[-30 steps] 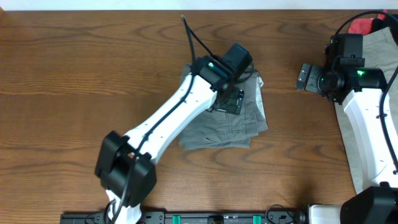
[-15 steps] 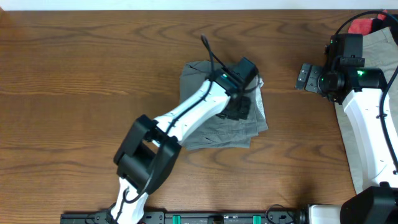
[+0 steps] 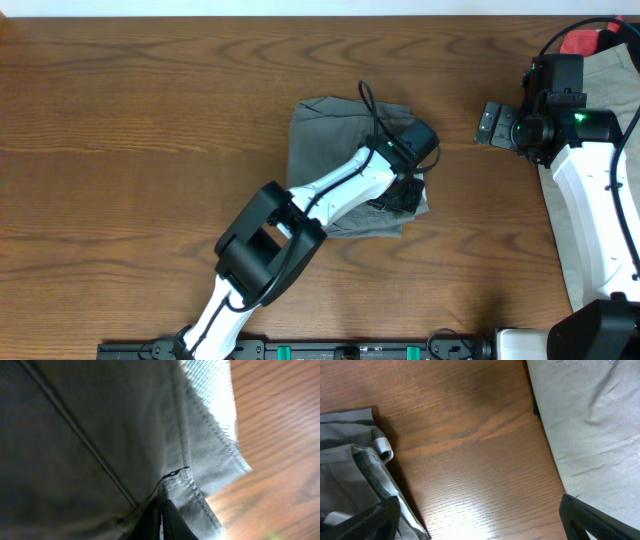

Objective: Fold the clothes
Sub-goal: 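Carry the folded edge over with the left gripper and press it down, then release the shorts and withdraw the left gripper to the left, then grasp the left edge of the folded shorts with the left gripper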

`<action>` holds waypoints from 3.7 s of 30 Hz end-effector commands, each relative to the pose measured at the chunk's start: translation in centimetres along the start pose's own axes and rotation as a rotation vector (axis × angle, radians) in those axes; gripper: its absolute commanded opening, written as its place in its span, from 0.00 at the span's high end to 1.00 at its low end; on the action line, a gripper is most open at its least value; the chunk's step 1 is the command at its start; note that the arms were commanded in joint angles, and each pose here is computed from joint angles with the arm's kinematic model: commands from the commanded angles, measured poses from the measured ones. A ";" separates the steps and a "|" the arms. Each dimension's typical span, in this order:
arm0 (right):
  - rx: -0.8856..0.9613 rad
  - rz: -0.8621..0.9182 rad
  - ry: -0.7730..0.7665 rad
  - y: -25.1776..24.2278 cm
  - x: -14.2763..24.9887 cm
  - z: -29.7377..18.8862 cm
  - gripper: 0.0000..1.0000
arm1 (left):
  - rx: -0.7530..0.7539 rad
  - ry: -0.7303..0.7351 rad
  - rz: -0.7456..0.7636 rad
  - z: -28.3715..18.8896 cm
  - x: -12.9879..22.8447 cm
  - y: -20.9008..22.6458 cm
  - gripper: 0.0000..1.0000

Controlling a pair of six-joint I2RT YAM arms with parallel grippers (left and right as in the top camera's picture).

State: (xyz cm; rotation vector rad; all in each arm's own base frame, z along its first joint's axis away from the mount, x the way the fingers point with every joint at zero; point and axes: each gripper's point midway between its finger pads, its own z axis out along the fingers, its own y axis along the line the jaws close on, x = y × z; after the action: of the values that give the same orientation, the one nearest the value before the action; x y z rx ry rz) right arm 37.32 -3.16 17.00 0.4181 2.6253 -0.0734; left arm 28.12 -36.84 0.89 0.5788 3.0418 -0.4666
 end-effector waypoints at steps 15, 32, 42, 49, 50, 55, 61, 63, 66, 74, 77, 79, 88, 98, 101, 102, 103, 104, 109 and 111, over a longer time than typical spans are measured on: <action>0.008 0.001 -0.010 0.0 -0.3 -0.1 0.01 | -0.025 -0.311 0.039 -11.1 -5.1 0.5 0.92; 0.008 0.001 -0.010 0.0 -0.3 -0.1 0.01 | -0.024 -0.552 -0.024 -7.0 -14.3 4.4 0.83; 0.008 0.001 -0.010 0.0 -0.3 -0.1 0.01 | -0.065 -0.462 -0.045 -0.3 -13.8 7.0 0.77; 0.008 0.001 -0.010 -0.1 -0.3 -0.1 0.01 | -0.034 -0.546 -0.042 -3.6 -15.3 6.1 0.49; 0.008 0.001 -0.010 0.0 -0.3 -0.1 0.01 | -0.026 -0.564 -0.039 -4.8 -15.5 5.8 0.41; 0.008 0.001 -0.010 0.0 -0.3 -0.1 0.01 | 0.020 -0.678 -0.027 -12.5 -16.0 3.9 0.02; 0.008 0.001 -0.010 0.0 -0.3 -0.1 0.01 | 0.012 -0.745 -0.054 -22.0 -13.7 5.3 0.02; 0.008 0.001 -0.010 0.0 -0.3 -0.1 0.01 | -0.023 -0.721 -0.073 -23.7 -12.2 7.1 0.02; 0.008 0.001 -0.010 0.0 -0.3 -0.1 0.01 | -0.099 -0.639 -0.111 -24.9 -9.5 11.2 0.02; 0.008 0.001 -0.010 0.0 -0.3 -0.1 0.01 | -0.226 -0.331 -0.412 -21.9 -2.2 23.7 0.02; 0.008 0.001 -0.010 0.0 -0.3 -0.1 0.01 | -0.162 -0.278 -0.489 -19.9 -0.7 25.9 0.02; 0.008 0.001 -0.010 0.0 -0.3 -0.1 0.01 | -0.090 -0.258 -0.505 -18.5 -0.1 26.5 0.02; 0.008 0.001 -0.010 0.0 -0.3 -0.1 0.01 | 0.114 -0.198 -0.431 -13.6 2.3 25.4 0.02; 0.008 0.001 -0.010 0.0 -0.3 -0.1 0.01 | 0.152 -0.164 -0.354 -8.8 4.1 22.7 0.01; 0.008 0.001 -0.010 0.0 -0.3 -0.1 0.01 | 0.156 -0.170 -0.353 -7.9 4.3 22.3 0.10; 0.008 0.001 -0.010 0.0 -0.3 -0.1 0.01 | 0.157 -0.173 -0.355 -7.8 4.3 22.2 0.11; 0.008 0.001 -0.010 0.0 -0.3 -0.1 0.01 | 0.157 -0.175 -0.354 -7.7 4.2 22.2 0.11; 0.008 0.001 -0.010 0.0 -0.3 -0.1 0.01 | 0.157 -0.176 -0.352 -7.7 4.2 22.1 0.11; 0.007 0.001 -0.010 0.0 -0.3 -0.1 0.01 | 0.162 -0.186 -0.381 -7.8 3.9 22.1 0.16; 0.008 0.001 -0.010 0.0 -0.3 -0.1 0.01 | 0.166 -0.187 -0.377 -7.7 3.8 22.0 0.16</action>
State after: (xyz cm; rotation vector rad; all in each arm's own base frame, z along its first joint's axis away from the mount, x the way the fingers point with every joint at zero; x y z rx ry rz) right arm 37.32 -3.16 17.00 0.4181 2.6253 -0.0734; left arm 33.15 -13.37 2.10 -0.0238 2.9298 -0.7163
